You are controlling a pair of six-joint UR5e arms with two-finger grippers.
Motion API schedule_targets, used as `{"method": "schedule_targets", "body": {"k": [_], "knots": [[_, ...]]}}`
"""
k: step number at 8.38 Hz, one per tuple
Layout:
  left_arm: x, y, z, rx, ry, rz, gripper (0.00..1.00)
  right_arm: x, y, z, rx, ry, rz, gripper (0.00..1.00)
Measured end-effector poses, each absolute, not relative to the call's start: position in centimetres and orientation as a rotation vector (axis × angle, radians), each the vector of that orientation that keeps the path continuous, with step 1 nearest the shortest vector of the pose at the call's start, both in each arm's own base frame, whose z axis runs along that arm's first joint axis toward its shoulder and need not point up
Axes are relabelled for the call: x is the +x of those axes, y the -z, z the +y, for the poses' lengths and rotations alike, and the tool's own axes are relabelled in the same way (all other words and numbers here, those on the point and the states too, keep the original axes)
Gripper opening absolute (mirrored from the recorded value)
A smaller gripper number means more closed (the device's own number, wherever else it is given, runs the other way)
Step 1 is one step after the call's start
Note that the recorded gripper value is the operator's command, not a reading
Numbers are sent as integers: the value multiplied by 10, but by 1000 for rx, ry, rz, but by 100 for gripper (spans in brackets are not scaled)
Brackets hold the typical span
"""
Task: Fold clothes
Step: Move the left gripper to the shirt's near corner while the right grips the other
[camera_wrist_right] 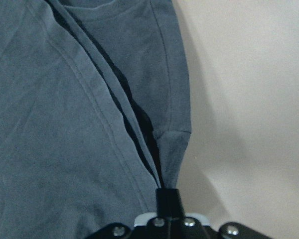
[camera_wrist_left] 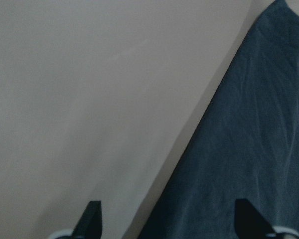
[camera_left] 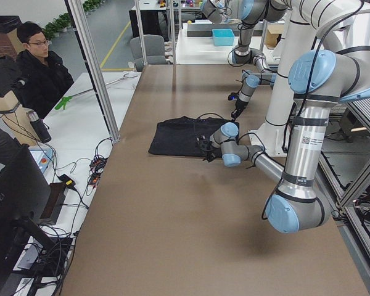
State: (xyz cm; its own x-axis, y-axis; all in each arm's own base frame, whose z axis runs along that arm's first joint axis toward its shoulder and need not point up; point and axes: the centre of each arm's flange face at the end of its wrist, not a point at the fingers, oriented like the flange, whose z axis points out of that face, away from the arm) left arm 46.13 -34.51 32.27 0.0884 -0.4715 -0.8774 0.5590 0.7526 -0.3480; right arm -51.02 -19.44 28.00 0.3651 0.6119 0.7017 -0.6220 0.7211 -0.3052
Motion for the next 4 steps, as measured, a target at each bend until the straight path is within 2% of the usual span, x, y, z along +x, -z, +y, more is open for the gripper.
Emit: {"method": "schedule_targets", "body": {"k": [1,3,4], "knots": [[479,-327,-302,61,755,1266,69,-510,-281,-194,13,-794,-895,0],[514,-335,-225,38,713,1259,60,-509,-281,-194,13,-796,-898,0],[524,-338,-197,29,709,1259,48,-509,-280,-194,12,-797,-900,0]]}}
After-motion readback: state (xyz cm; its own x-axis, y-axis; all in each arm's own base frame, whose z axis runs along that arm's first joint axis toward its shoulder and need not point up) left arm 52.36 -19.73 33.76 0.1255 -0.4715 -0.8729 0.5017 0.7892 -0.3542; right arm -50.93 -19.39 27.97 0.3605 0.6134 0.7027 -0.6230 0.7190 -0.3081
